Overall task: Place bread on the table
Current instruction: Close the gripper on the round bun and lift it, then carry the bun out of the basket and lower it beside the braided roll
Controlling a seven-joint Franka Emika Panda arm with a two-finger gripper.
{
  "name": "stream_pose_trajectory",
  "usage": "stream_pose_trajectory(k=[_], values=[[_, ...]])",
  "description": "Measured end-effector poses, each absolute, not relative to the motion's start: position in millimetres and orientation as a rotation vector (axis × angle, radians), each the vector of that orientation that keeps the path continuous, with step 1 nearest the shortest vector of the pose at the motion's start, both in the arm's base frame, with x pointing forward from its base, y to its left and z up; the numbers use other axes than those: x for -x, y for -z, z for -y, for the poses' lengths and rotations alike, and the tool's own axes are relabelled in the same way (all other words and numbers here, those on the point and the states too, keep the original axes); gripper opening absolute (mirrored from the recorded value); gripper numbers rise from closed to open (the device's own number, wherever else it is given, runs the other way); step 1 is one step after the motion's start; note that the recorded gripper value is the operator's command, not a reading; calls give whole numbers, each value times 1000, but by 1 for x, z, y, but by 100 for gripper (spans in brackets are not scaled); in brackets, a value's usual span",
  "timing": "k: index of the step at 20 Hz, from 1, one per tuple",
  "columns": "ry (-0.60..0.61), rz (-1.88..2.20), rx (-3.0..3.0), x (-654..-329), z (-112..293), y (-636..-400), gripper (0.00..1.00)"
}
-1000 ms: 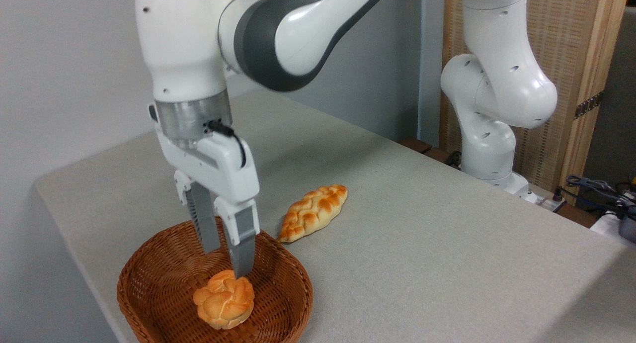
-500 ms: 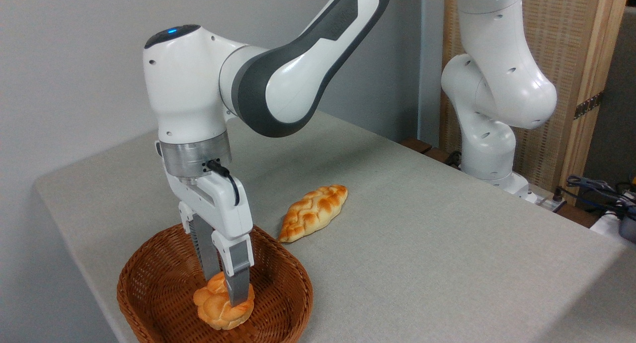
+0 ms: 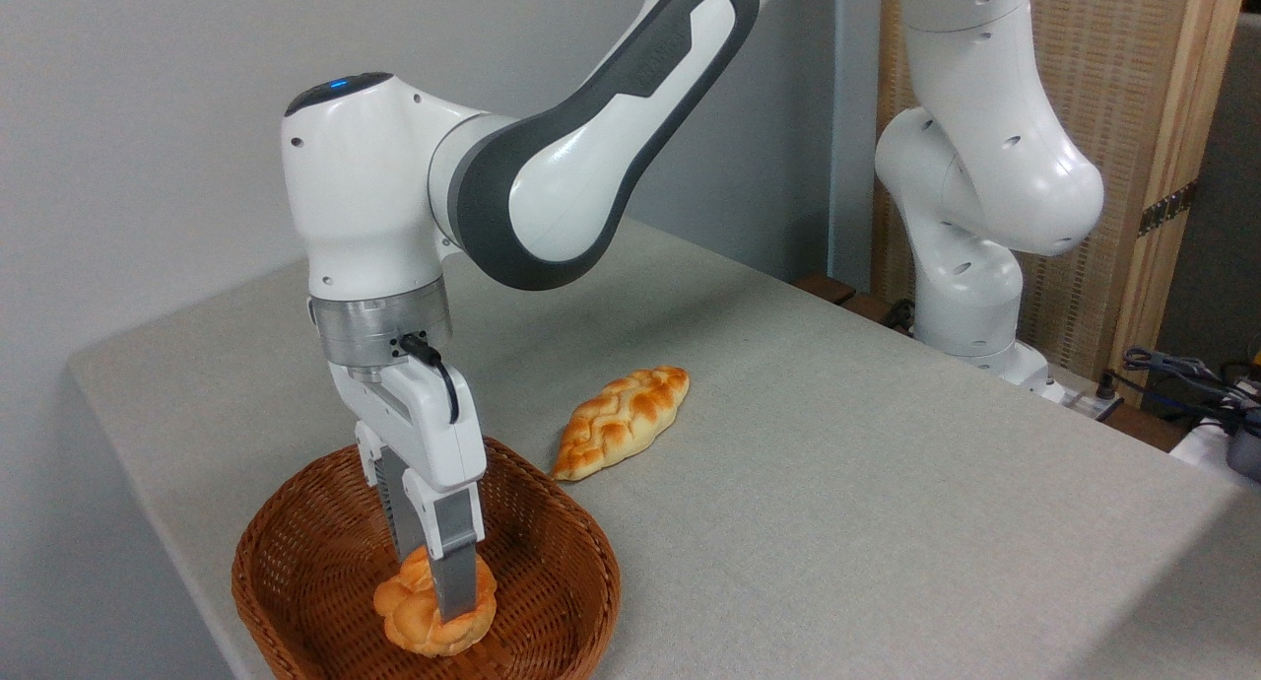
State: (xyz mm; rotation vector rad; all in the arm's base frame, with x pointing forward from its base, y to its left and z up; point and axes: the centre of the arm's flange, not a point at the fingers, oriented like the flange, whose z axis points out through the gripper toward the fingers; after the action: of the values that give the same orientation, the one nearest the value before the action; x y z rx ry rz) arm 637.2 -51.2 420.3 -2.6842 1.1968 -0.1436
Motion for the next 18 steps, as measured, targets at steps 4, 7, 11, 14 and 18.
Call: stream_pose_trajectory(k=[4,7,11,14,18], values=[[145,-1197,2684,-637,52,-420,21],[158,-1197,2681,-637,52,-425,14],[232,-1170,2713,-635,53,-450,14],[292,-1141,2744,-630,51,-472,14],[269,-1095,2788,-614,35,-501,18]])
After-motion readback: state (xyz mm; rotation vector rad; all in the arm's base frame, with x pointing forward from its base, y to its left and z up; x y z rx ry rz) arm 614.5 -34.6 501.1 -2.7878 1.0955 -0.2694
